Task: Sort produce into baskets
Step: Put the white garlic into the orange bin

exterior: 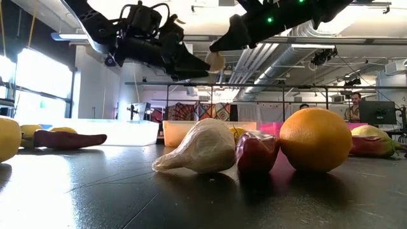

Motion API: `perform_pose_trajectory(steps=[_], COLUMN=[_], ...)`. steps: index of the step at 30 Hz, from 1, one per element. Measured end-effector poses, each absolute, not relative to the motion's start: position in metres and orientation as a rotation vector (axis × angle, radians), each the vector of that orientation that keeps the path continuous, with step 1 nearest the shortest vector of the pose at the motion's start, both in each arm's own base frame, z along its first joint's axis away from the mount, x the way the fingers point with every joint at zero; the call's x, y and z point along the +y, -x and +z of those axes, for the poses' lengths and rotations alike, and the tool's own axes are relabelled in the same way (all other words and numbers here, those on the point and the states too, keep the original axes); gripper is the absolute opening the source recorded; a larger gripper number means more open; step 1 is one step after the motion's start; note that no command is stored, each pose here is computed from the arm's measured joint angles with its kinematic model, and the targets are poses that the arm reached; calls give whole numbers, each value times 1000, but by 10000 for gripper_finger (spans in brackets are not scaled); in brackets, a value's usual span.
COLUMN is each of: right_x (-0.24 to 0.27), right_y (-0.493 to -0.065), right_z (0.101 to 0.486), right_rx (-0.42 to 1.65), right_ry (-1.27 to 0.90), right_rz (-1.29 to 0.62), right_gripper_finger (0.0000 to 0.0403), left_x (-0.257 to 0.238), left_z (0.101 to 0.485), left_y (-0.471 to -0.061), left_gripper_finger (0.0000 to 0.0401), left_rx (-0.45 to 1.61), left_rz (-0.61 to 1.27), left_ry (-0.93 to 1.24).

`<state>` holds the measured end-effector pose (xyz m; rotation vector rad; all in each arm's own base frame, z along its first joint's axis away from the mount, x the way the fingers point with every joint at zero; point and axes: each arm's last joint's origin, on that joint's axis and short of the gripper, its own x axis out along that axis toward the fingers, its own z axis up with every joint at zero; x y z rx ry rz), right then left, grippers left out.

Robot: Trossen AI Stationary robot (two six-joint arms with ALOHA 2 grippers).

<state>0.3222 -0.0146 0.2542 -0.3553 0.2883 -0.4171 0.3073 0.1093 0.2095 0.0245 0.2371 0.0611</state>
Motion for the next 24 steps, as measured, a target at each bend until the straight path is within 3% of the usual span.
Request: perform_pose_trajectory(steps=[11,24], right_x=[-43,-149], right_y=[-318,-299], right_z=[248,222], right_rx=[347,404], right_ry=[270,29], right_rz=[-508,-587], right_gripper_finger=[10,9], left_x=[120,122], left_z=[203,202], left_y=[-302,-300], left_gripper_finger=[244,244], left_rx=[305,325], left_rz=[132,128], left_ry=[-51,-62])
